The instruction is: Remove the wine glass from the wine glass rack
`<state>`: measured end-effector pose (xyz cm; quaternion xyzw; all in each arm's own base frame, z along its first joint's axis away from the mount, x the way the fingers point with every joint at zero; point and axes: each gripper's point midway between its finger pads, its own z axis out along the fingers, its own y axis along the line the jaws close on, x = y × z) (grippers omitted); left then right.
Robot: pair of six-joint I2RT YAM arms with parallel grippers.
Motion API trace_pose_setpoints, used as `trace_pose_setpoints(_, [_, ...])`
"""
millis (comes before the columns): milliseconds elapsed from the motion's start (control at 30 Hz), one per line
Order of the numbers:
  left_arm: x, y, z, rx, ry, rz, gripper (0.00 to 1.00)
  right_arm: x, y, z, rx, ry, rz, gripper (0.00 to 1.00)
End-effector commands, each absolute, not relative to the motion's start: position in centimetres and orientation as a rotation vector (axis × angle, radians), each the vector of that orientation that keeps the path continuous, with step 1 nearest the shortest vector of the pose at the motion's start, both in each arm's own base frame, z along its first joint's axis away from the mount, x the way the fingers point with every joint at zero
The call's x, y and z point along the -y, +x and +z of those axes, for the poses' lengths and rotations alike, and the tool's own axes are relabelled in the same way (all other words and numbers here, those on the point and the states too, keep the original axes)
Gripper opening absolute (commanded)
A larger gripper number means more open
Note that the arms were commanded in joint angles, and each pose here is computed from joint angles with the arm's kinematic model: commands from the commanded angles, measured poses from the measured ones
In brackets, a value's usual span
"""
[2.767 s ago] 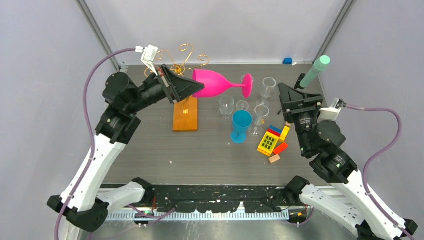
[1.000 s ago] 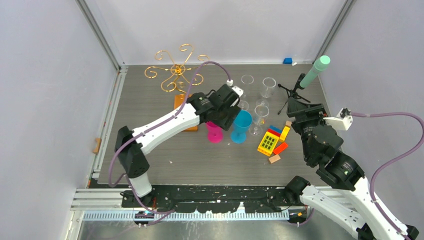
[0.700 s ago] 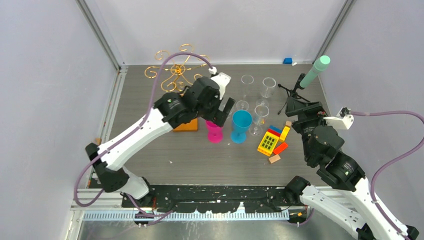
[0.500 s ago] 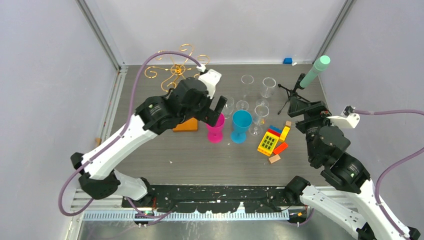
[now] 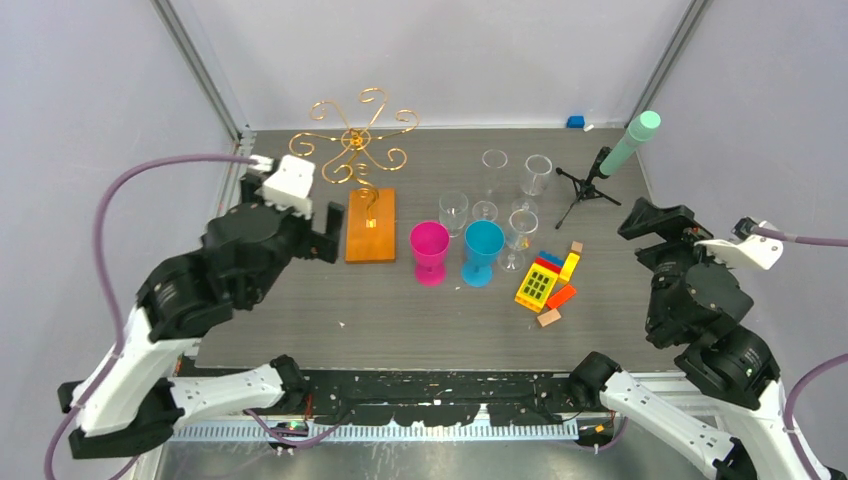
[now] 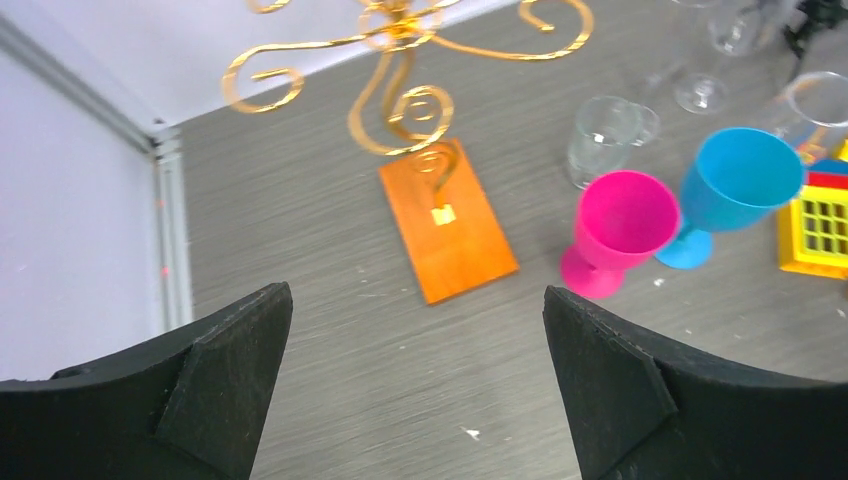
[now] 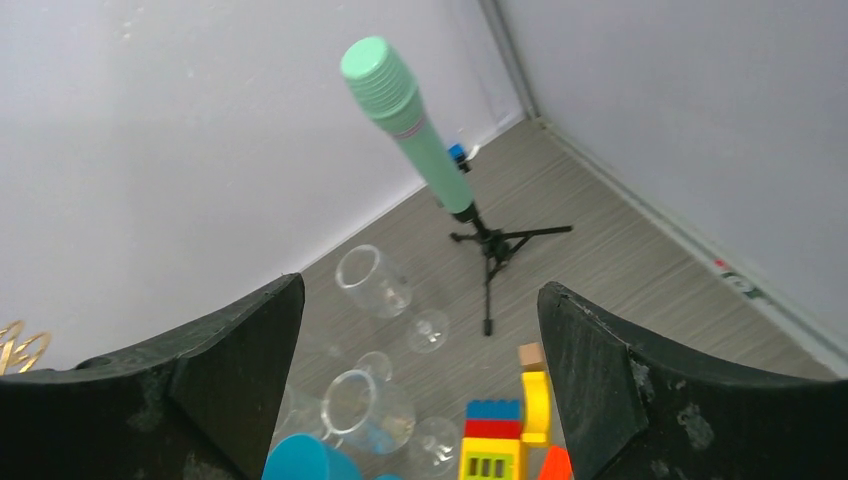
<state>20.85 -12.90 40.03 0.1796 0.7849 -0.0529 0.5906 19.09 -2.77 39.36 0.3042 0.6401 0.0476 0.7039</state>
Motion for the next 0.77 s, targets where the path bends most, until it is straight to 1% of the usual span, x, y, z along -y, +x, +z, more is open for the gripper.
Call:
trace_pose_setpoints(0, [7.0,20.0,41.2,-1.748,0.286,0.026,1.00,7.1,16.7,40.8,-1.362,0.732,-0.095,0.92])
trace_pose_setpoints(133, [3.8,18.9,41.1,-1.721,0.240,0.090,1.00,8.6,15.5,41.3,-1.329,0.761,-0.136,0.93])
trace_pose_setpoints(233, [2.1,18.0,41.1,-1.694,0.201,0.081,1.00,9.7,14.6,41.6,-1.310,0.782,-0.159,0.94])
trace_pose_setpoints(467, [0.4,16.8,41.2,-1.654,0.166,0.036,1.00,10.5,13.9,42.0,-1.294,0.800,-0.173,0.95])
trace_pose_setpoints(733, [-0.5,16.9,41.9,-1.608,0.144,0.073,1.00,10.2,14.2,42.3,-1.275,0.818,-0.147,0.95])
